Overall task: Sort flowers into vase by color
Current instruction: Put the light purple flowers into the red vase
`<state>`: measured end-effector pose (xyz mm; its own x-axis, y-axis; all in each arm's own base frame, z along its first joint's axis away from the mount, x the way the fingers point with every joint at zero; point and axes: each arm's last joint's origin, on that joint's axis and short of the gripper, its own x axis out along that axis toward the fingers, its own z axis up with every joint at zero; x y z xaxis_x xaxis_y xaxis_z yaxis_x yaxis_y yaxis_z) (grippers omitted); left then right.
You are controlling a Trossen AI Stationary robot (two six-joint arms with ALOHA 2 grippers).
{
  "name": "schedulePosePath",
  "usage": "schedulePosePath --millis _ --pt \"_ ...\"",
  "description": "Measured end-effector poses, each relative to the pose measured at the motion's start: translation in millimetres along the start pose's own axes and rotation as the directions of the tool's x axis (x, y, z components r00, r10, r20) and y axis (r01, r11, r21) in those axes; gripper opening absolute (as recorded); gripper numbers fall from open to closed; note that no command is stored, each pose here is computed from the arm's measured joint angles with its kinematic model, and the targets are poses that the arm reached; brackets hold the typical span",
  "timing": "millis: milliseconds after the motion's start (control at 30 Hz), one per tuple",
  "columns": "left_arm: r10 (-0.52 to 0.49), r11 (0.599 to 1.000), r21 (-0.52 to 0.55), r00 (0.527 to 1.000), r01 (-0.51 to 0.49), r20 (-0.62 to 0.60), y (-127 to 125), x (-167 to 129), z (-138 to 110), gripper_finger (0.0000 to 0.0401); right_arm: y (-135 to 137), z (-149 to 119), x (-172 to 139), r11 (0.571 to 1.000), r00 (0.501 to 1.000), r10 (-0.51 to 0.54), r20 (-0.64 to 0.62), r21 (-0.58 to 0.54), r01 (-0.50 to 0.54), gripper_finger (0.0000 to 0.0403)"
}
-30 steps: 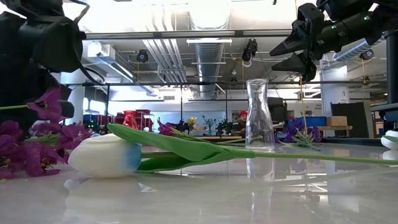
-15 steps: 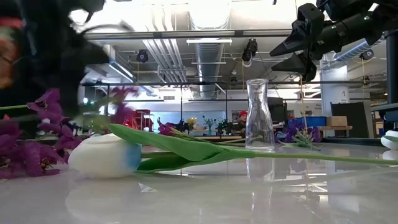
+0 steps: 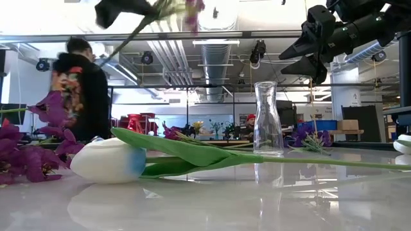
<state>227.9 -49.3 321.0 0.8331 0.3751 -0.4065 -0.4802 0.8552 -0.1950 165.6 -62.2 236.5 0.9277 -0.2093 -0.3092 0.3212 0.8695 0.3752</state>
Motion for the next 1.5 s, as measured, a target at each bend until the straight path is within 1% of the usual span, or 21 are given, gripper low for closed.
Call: schedulePosePath --millis 67,167,233,300,433,533,567,667,733,800,833,900,967,1000,1100,1167,1233,1267,1367,1433,1500 --pt "-0.027 0.996 0.082 0.996 0.019 0.088 4 -3 10 0.0000 0 0 0 1.000 1.000 0.000 0.000 -0.007 0.000 0.0219" --pt "-0.025 0.988 0.154 0.977 -0.009 0.213 16 -2 19 0.0000 0 0 0 1.000 1.000 0.000 0.000 -0.016 0.000 0.0219" --pt "-0.007 0.980 0.191 0.961 -0.049 0.278 29 3 19 0.0000 0 0 0 1.000 1.000 0.000 0.000 -0.018 0.000 0.0219" --pt "-0.032 0.973 0.227 0.941 -0.048 0.337 46 10 17 0.0000 0 0 0 1.000 1.000 -0.001 0.000 -0.025 0.001 0.0219" --pt "-0.076 0.972 0.233 0.893 -0.032 0.443 87 26 5 0.0000 0 0 0 1.000 1.000 -0.001 0.000 -0.029 0.001 0.0219" --pt "-0.121 0.973 0.233 0.845 -0.004 0.521 113 29 -6 0.0000 0 0 0 1.000 1.000 -0.001 0.000 -0.028 0.001 0.0219" --pt "-0.123 0.975 0.224 0.828 -0.002 0.547 120 29 -9 0.0000 0 0 0 1.000 1.000 -0.001 -0.001 -0.028 0.001 0.0219" --pt "-0.075 0.987 0.160 0.797 -0.027 0.599 137 30 -19 0.0000 0 0 0 0.999 1.000 -0.001 -0.001 -0.035 0.001 0.0219" --pt "-0.056 0.991 0.127 0.789 -0.028 0.612 142 31 -25 0.0000 0 0 0 0.999 1.000 -0.001 -0.001 -0.041 0.001 0.0219" --pt "-0.053 0.990 0.134 0.793 -0.037 0.606 143 32 -30 0.0000 0 -1 0 0.999 1.000 -0.002 -0.005 -0.054 0.002 0.0219" --pt "-0.034 0.987 0.145 0.797 -0.067 0.603 145 32 -32 0.0000 0 -1 0 0.998 1.000 -0.003 -0.006 -0.059 0.002 0.0219" --pt "0.056 0.972 0.149 0.794 -0.182 0.605 148 33 -36 0.0000 0 -1 0 0.997 1.000 -0.003 -0.006 -0.075 0.002 0.0219" --pt "0.164 0.939 0.145 0.774 -0.313 0.612 153 32 -36 0.0000 0 -1 0 0.997 1.000 -0.003 -0.005 -0.078 0.002 0.0219" --pt "0.203 0.921 0.144 0.762 -0.361 0.614 156 32 -35 0.0000 0 -1 0 0.997 1.000 -0.003 -0.006 -0.078 0.002 0.0219" --pt "0.256 0.888 0.145 0.733 -0.436 0.630 164 30 -30 0.0000 0 -1 0 0.997 1.000 -0.002 -0.005 -0.078 0.002 0.0219" --pt "0.301 0.874 0.112 0.707 -0.474 0.640 173 28 -26 0.0000 0 -1 0 0.997 1.000 -0.002 -0.005 -0.078 0.002 0.0219" --pt "0.346 0.877 0.042 0.690 -0.478 0.635 184 27 -26 0.0000 0 -1 0 0.997 1.000 -0.002 -0.003 -0.079 0.001 0.0219" --pt "0.350 0.886 0.017 0.690 -0.464 0.633 188 27 -26 0.0000 0 -1 0 0.997 1.000 -0.001 -0.001 -0.079 0.001 0.0219" --pt "0.313 0.907 0.022 0.708 -0.421 0.633 194 27 -26 0.0000 0 -1 0 0.997 1.000 -0.001 -0.001 -0.077 0.001 0.0219" --pt "0.318 0.906 0.021 0.713 -0.422 0.625 196 29 -27 0.0000 0 -1 0 0.997 1.000 -0.001 -0.001 -0.077 0.001 0.0219" --pt "0.356 0.894 -0.001 0.708 -0.448 0.610 199 30 -28 0.0000 0 -1 0 0.997 1.000 -0.002 -0.001 -0.077 0.001 0.0219"
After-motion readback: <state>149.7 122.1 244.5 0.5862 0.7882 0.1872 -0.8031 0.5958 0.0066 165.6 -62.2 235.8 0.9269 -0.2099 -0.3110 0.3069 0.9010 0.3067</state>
